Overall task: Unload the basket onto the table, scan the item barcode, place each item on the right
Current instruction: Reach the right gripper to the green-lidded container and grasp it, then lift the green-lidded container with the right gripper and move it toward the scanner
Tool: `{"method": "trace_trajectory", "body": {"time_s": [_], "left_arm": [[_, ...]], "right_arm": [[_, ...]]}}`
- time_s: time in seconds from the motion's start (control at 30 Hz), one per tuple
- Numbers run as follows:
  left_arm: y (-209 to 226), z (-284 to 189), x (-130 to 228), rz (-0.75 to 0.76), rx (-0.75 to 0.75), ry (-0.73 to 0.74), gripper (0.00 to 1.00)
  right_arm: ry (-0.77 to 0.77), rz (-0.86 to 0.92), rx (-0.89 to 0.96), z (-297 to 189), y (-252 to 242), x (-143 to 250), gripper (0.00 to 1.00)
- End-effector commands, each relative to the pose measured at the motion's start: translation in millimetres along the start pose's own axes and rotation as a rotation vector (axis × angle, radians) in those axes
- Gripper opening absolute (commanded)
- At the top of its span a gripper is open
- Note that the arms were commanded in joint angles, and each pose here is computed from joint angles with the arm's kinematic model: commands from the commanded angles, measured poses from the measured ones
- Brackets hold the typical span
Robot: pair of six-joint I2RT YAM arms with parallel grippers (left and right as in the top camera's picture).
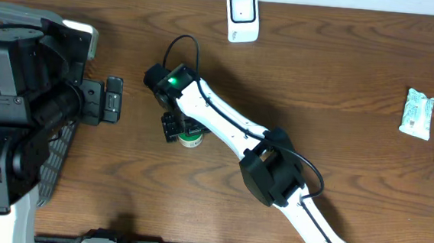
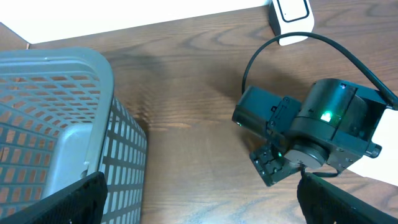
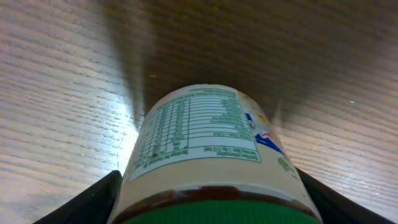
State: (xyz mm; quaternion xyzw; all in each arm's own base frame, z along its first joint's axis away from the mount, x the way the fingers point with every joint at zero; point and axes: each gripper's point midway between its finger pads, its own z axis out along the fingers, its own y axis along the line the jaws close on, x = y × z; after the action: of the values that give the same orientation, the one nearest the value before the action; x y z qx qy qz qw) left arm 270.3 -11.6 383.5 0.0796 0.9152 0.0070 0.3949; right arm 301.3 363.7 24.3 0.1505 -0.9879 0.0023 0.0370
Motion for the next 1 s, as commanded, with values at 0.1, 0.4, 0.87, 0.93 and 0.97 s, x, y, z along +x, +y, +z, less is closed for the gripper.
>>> {"method": "trace_trajectory", "body": {"time_s": [0.1,0.4,0.87,0.93,0.97], "left_arm": [[3.4,-1.7,0.1,-0.019,-0.017,-0.002,0.98],[3.3,-1.6,0.9,-0.019,-0.016,0.001,0.98],[1.4,-1.3,13.7,-0.021,-0.009,0.055,0.98],[1.3,-1.3,13.7,-0.021,-0.009,0.055,0.98],[1.4,-1.3,13.7,-0.021,-0.009,0.055,0.98]], "right_arm": [[0.02,0.052,0.02,8.2,-2.0,5.2,0.68],[0.051,0.071,0.025,24.1,-4.3,11.8,0.69],[0.112,0.1,-0.045,21.4,-2.9,15.9,0.56],[0.14,0.121,-0.086,19.8,-3.4,15.9,0.54],[0.156,0.137,-0.107,18.7,-5.7,15.1,0.53]]}}
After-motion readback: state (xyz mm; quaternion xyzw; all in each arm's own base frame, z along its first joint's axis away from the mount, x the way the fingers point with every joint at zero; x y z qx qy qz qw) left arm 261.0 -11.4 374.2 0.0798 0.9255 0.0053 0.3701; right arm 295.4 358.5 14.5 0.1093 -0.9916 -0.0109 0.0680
